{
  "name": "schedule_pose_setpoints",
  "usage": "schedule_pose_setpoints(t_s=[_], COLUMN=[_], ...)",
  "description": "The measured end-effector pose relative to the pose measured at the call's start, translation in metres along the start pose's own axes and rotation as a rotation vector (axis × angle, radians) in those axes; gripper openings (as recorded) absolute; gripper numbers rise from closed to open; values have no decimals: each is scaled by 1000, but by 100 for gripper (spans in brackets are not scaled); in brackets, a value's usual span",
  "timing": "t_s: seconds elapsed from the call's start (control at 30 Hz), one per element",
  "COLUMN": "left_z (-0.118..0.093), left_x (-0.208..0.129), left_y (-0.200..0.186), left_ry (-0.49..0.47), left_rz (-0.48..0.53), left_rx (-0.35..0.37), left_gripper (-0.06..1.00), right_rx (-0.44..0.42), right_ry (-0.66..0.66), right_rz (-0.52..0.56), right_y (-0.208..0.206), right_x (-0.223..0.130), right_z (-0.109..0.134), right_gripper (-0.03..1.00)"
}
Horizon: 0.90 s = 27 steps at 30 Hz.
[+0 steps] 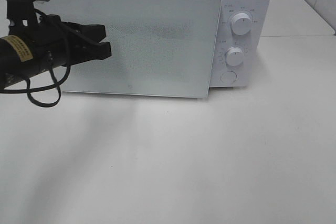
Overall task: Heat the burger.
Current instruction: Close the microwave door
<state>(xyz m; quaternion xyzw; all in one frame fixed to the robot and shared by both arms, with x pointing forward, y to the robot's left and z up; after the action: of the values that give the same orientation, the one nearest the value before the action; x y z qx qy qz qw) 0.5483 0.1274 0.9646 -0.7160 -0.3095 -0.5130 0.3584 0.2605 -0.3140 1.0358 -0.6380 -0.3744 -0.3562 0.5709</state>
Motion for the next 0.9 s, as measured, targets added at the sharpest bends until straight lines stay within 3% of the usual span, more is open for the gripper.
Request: schedule_pose_setpoints(t_s=[0.33,0.9], left_z=[-26,-52], left_x=[2,-4], left_y=[47,91], left_ry=[-2,19], left_rz=[0,29], left_rx=[-59,-112], left_gripper=[0,0], right_rx=[0,0], right_ry=[0,0], right_rz=[0,0], right_y=[0,0], right_x=[0,0], right_z=[0,0], right_gripper=[75,75])
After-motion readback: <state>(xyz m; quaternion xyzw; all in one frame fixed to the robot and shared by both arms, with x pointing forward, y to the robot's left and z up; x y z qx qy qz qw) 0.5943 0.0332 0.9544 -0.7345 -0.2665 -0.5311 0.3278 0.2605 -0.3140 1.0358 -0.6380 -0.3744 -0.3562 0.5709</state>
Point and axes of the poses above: a point on each arm's last joint axis where the gripper is mounted, y pointing out along that axis toward the gripper, z along the wrist's bending axis when the last joint is at zero, x = y × z, the point moved 3 cm from there along y, pointing out along that axis toward the gripper, and after that the axes turned 3 degrees about -y, right-handed, at the moved point
